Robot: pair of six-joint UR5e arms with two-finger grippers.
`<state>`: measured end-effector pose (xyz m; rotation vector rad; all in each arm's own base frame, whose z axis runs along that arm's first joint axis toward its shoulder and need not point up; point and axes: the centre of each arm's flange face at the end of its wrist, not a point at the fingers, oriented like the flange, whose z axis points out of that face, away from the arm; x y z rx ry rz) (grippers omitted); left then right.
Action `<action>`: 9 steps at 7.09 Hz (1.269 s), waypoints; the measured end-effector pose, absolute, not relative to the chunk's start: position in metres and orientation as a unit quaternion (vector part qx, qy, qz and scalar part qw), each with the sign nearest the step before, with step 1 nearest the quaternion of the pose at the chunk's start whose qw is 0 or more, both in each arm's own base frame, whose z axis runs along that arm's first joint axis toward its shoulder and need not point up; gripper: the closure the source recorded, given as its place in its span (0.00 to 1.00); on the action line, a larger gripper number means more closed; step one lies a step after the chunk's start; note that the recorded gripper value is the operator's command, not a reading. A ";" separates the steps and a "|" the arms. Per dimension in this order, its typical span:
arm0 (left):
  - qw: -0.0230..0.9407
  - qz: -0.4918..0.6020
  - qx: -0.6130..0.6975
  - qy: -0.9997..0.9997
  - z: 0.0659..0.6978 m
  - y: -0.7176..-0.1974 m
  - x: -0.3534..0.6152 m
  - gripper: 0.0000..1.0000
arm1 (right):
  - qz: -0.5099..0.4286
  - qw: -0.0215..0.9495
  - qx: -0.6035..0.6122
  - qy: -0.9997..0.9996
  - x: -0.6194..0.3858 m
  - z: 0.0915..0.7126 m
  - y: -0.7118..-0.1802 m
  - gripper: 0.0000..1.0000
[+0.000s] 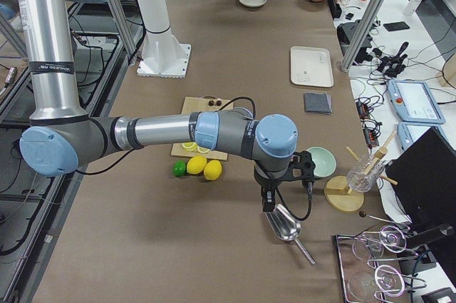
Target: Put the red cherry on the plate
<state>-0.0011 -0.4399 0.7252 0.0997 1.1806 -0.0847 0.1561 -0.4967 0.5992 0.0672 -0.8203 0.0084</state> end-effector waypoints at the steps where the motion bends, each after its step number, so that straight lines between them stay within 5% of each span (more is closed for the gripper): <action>1: 0.836 -0.064 0.063 0.542 0.718 -0.454 -0.002 0.04 | 0.003 0.917 0.032 -0.399 0.155 0.599 -0.497 0.00; 9: 0.856 0.042 0.068 0.510 0.712 -0.478 0.113 0.08 | 0.003 0.917 0.029 -0.398 0.154 0.602 -0.495 0.00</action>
